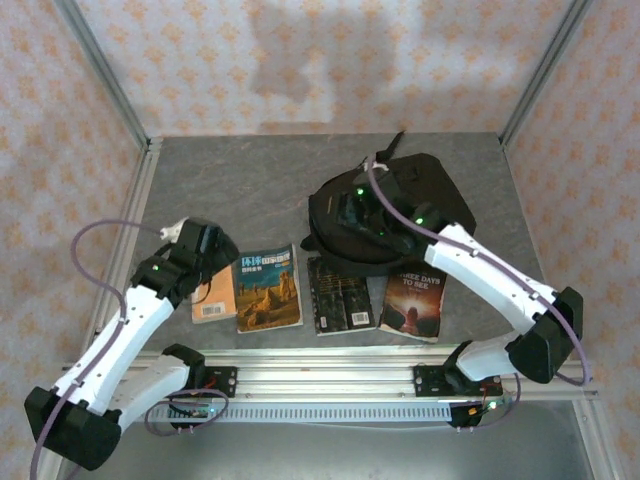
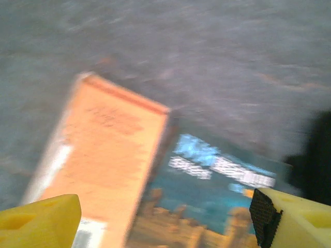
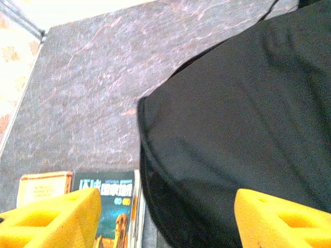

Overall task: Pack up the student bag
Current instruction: Close the student bag at the center of the table.

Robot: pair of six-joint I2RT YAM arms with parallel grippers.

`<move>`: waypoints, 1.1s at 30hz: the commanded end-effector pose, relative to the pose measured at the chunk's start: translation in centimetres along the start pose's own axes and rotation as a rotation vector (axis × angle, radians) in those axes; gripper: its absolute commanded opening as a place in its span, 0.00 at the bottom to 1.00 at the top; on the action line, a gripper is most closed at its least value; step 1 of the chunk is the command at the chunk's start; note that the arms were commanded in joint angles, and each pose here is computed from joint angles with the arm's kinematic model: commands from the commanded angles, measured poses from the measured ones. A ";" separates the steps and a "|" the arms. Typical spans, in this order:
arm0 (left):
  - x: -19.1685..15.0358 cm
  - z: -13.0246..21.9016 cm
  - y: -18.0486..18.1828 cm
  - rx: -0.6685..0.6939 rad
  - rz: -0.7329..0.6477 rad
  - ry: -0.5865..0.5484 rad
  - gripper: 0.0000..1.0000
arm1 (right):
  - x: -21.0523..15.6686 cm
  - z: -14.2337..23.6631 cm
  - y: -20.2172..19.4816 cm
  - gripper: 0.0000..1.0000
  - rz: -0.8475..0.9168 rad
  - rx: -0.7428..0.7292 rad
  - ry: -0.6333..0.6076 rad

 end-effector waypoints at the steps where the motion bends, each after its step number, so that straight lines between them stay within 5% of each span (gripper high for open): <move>1: 0.4 -1.0 3.8 0.166 0.083 -0.103 0.87 | -2.3 -1.7 1.4 0.70 0.048 -0.038 0.022; 7: 1.1 -3.0 6.5 0.324 0.104 -0.251 0.85 | -7.2 -4.8 6.1 0.74 0.118 0.059 0.158; 13: 0.1 -6.7 7.5 0.392 0.111 -0.171 0.82 | -10.8 -7.7 10.4 0.73 0.133 0.193 0.296; 21: -1.9 -10.0 6.1 0.257 0.116 0.017 0.64 | -13.8 -10.9 15.5 0.69 0.065 0.401 0.503; 33: -7.3 -11.5 5.3 0.045 0.196 0.296 0.48 | -15.0 -14.9 16.0 0.65 -0.003 0.334 0.584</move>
Point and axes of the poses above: each hand's point on the last joint's axis, 136 mm out from that joint toward the fingers, its own z axis back along the fingers, its own y axis along the line the jaws close on, x = y × z, the point moved 5 cm from there along z, back along the fingers, and after that the axes turned 9 degrees about z, right-handed, at the moved point
